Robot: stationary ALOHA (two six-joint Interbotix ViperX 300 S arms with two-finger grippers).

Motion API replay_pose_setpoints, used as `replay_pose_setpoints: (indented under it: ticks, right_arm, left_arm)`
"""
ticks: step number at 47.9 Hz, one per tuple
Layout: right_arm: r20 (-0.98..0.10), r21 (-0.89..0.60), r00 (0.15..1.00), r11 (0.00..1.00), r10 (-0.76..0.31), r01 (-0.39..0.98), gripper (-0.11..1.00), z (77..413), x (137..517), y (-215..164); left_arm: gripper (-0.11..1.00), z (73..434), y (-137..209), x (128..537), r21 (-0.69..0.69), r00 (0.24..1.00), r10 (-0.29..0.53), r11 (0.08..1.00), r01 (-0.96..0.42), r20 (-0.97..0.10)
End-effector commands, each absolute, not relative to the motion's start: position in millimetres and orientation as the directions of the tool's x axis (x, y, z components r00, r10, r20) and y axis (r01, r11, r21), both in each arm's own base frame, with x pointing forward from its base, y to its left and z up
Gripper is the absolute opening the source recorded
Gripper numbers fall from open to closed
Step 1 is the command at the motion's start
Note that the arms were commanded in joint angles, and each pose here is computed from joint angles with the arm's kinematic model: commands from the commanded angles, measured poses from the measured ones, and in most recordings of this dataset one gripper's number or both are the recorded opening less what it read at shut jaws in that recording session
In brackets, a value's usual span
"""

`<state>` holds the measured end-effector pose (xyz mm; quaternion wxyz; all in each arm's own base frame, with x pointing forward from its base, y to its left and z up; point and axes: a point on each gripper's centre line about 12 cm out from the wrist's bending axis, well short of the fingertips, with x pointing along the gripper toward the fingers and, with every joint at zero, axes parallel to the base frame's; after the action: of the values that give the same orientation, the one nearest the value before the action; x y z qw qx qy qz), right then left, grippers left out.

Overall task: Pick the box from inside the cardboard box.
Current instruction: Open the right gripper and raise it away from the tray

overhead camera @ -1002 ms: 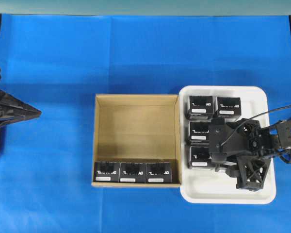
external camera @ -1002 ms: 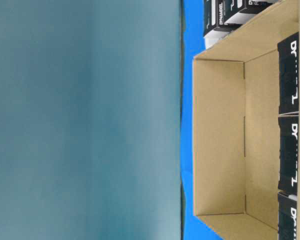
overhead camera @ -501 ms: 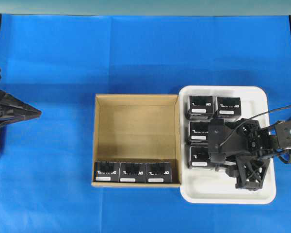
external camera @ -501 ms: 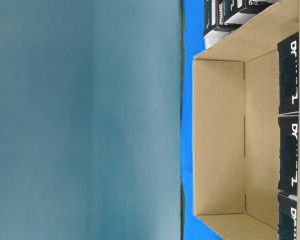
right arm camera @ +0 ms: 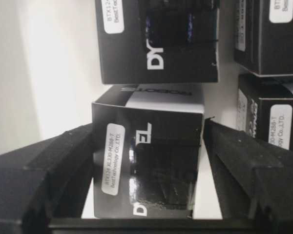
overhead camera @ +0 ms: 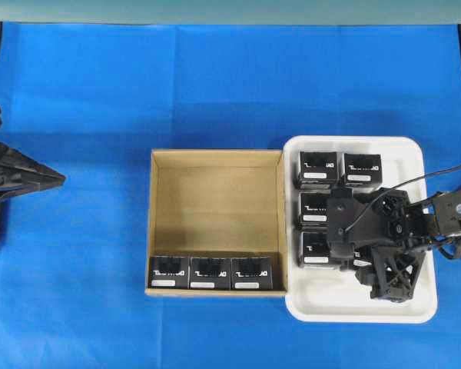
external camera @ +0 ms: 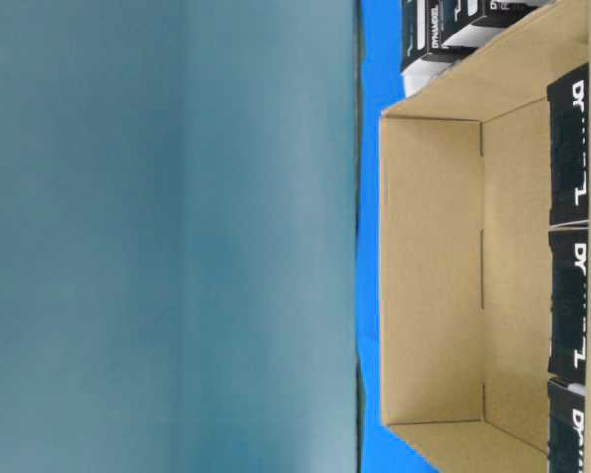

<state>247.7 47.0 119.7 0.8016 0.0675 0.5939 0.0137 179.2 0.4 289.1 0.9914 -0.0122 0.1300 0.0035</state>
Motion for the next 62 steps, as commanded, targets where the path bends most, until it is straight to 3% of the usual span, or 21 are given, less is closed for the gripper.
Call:
replay_pose_setpoints:
  ticks: [1,17,23,28,37,47,62]
  right_arm:
    - [-0.948,0.125,0.300,0.991,0.102,0.058,0.84,120.9,250.7,47.0]
    - [-0.931,0.138,0.349,0.989,0.110,0.055,0.85,135.6,254.9,47.4]
    - [-0.919,0.144,0.379,0.988,0.112,0.058,0.91,144.1,257.1,45.7]
    - [-0.910,0.150,0.400,0.986,0.110,0.070,0.97,153.4,256.6,41.4]
    - [-0.890,0.164,0.443,0.983,0.113,0.077,0.97,187.4,254.5,36.2]
    - [-0.795,0.195,0.594,0.979,0.123,0.058,0.97,240.0,244.5,31.5]
    - [-0.536,0.214,0.837,0.977,0.113,0.005,0.97,274.7,236.6,25.6]
  left_arm:
    - [-0.02,300.6,0.2,181.9,-0.022,0.973,0.003,1.000,-0.008,-0.230]
    - [-0.02,300.6,-0.1,181.9,-0.022,0.973,0.001,1.000,-0.006,-0.230]
    - [-0.02,300.6,-0.4,181.9,-0.022,0.973,0.000,1.000,-0.005,-0.230]
    - [-0.02,300.6,-0.4,181.9,-0.022,0.973,0.000,1.000,-0.005,-0.230]
    - [-0.02,300.6,-0.9,181.9,-0.022,0.973,-0.003,1.000,-0.002,-0.230]
    - [-0.02,299.9,-1.2,181.8,-0.022,0.973,-0.005,1.000,0.000,-0.231]
    - [-0.02,304.1,-1.0,181.8,-0.019,0.980,-0.004,1.000,0.000,-0.198]
